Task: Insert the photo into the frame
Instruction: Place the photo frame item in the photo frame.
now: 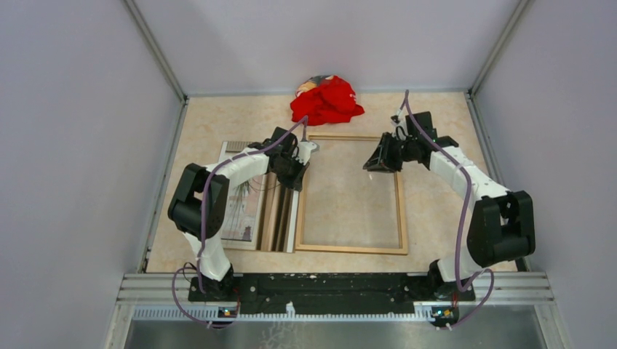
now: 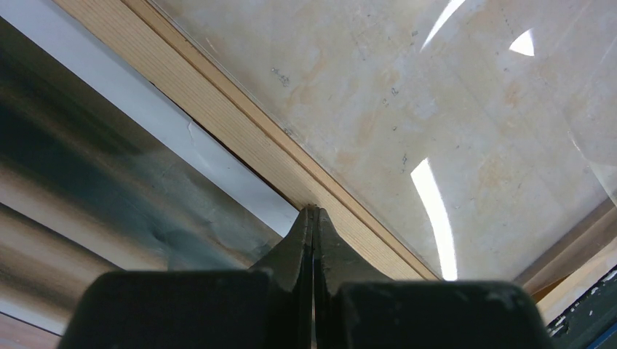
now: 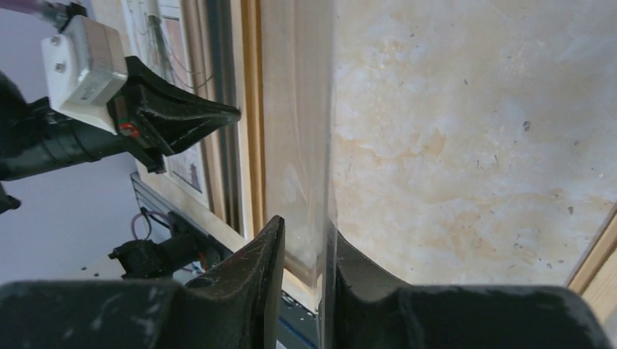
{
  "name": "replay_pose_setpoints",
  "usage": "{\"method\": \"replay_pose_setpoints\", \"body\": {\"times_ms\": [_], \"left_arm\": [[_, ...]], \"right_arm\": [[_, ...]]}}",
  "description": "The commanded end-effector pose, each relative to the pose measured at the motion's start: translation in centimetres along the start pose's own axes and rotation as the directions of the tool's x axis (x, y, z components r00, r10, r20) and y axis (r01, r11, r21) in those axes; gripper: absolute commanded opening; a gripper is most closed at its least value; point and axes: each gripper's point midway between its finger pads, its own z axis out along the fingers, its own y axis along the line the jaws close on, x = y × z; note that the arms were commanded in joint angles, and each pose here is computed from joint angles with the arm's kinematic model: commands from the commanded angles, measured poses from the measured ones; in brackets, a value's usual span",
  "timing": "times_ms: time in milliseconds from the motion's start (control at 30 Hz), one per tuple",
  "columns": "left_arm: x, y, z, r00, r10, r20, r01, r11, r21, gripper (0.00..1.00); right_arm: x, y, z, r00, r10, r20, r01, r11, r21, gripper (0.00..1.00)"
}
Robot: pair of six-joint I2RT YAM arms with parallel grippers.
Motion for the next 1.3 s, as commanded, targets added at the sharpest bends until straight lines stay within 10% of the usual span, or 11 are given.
{"method": "replay_pose_setpoints", "body": {"times_ms": [0,1267], "left_arm": [[0.6,-0.1,0.8,1.0,0.02,-0.009,-0.02,1.0,0.001,0.0],[-1.2,0.7,-2.1,0.996,-0.061,0.07,0.054,0.994,0.09,0.0]], "right_arm": [[-1.4,3.8,-1.5,0.998,-0.021,0.059,0.031,0.984,-0.175,0.22],[-1.7,4.5,-0.5,0.988,0.151,0.033,-0.124,0.9,-0.417,0.2]]}}
